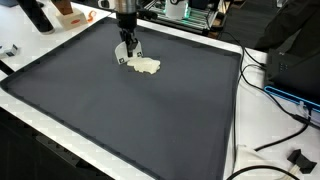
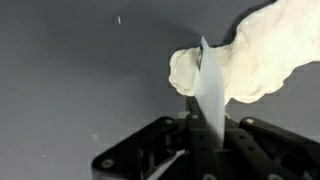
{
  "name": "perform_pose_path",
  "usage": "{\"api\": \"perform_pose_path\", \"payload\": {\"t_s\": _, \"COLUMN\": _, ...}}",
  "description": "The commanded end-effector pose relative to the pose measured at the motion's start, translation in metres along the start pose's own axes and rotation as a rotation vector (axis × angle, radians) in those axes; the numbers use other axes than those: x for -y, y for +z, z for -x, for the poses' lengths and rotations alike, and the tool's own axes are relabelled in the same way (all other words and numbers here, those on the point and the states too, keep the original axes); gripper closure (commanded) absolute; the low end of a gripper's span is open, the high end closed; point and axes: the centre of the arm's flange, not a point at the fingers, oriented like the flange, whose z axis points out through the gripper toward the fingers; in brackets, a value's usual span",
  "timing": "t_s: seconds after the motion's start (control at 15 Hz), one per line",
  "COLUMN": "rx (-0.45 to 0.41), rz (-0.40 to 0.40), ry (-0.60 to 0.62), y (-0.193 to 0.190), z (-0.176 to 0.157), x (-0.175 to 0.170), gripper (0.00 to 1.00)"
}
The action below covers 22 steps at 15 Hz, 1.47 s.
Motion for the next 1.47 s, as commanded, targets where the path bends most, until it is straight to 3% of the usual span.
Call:
{"api": "perform_pose_path", "payload": {"t_s": 0.0, "rx": 0.131, "rz": 0.063, "ry": 0.000, "y": 0.048, "z": 0.043, "x": -0.014, "gripper": 0.99}}
{"api": "perform_pose_path", "payload": {"t_s": 0.73, "rx": 0.151, "rz": 0.035, "ry": 0.067, "y": 0.042, "z": 0.051, "x": -0.013, "gripper": 0.99}}
{"api": "perform_pose_path", "payload": {"t_s": 1.4, "rx": 0.140, "rz": 0.062, "ry": 0.086, "y": 0.048, "z": 0.068, "x": -0.025, "gripper": 0.99}}
